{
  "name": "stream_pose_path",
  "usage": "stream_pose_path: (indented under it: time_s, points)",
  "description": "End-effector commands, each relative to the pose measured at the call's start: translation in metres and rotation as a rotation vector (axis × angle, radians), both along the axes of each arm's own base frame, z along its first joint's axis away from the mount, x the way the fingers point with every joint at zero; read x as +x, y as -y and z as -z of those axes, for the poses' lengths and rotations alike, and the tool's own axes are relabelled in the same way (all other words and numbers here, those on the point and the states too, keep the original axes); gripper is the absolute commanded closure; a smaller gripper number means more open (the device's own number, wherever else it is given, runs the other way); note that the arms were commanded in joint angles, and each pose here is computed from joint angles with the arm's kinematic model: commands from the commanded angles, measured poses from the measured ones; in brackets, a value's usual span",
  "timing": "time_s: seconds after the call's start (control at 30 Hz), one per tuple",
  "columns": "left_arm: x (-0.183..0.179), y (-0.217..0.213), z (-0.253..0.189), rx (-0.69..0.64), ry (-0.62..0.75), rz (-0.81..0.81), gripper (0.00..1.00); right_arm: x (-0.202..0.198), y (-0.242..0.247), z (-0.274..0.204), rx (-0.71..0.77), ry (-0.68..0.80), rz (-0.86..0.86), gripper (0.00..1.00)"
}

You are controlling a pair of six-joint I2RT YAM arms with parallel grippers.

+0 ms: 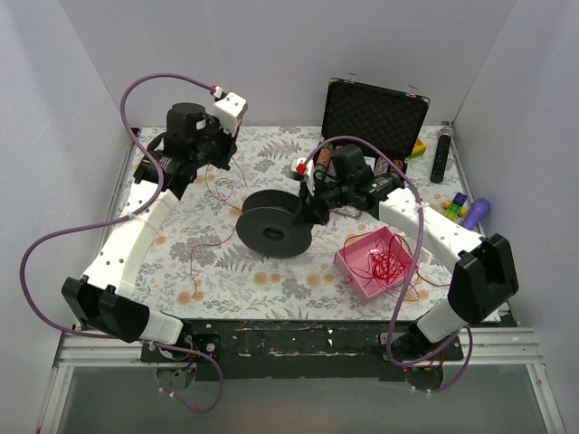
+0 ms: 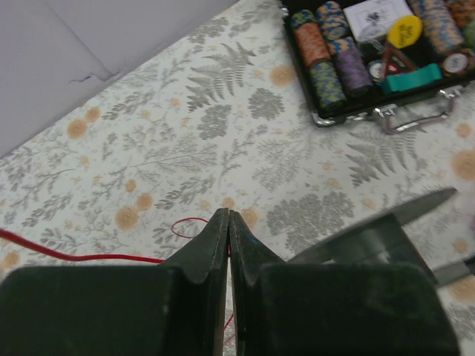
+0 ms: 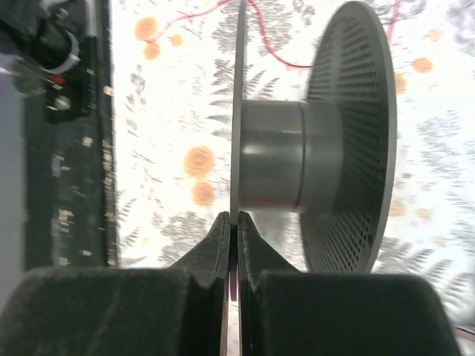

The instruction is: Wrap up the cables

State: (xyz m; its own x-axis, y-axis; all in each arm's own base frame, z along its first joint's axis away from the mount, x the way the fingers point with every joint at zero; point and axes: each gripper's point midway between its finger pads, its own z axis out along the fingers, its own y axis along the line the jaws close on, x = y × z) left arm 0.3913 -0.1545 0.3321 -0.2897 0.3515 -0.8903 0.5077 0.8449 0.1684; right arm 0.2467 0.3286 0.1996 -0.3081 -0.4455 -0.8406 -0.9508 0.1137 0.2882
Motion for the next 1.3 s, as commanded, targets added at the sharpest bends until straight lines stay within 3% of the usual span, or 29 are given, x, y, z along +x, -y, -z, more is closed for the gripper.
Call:
stream_pose_path:
  time_s: [0.0, 0.3, 0.43, 0.47, 0.73, 0.9, 0.93, 1.1, 1.27]
  points:
    - [-0.050, 0.027, -0.002, -0.092, -0.108, 0.218, 1.00, 0.029, 0.019, 0.009, -0.087, 0.324, -0.017, 0.99]
    - [-0.084, 0.061, 0.005, -0.237, -0.231, 0.411, 1.00, 0.003, 0.031, 0.029, -0.122, 0.400, -0.197, 0.99]
    - [-0.084, 0.070, 0.003, -0.269, -0.244, 0.433, 1.00, 0.007, 0.031, 0.027, -0.129, 0.389, -0.147, 0.63]
    - [-0.085, 0.071, 0.003, -0.275, -0.247, 0.438, 1.00, 0.009, 0.031, 0.025, -0.128, 0.381, -0.131, 0.59]
    - [-0.076, 0.074, 0.004, -0.278, -0.229, 0.434, 1.00, 0.025, 0.028, 0.009, -0.139, 0.396, -0.056, 0.46]
    - [-0.076, 0.076, -0.004, -0.285, -0.214, 0.448, 1.00, 0.022, 0.024, -0.020, -0.095, 0.416, -0.066, 0.34]
    - [-0.077, 0.077, -0.004, -0.288, -0.216, 0.453, 1.00, 0.021, 0.023, -0.027, -0.084, 0.422, -0.071, 0.17]
    - [-0.082, 0.080, -0.017, -0.311, -0.208, 0.485, 1.00, 0.016, 0.003, -0.091, 0.101, 0.393, -0.036, 0.13]
    - [-0.087, 0.081, -0.037, -0.332, -0.185, 0.498, 1.00, 0.013, -0.023, -0.148, 0.422, 0.157, 0.123, 0.14]
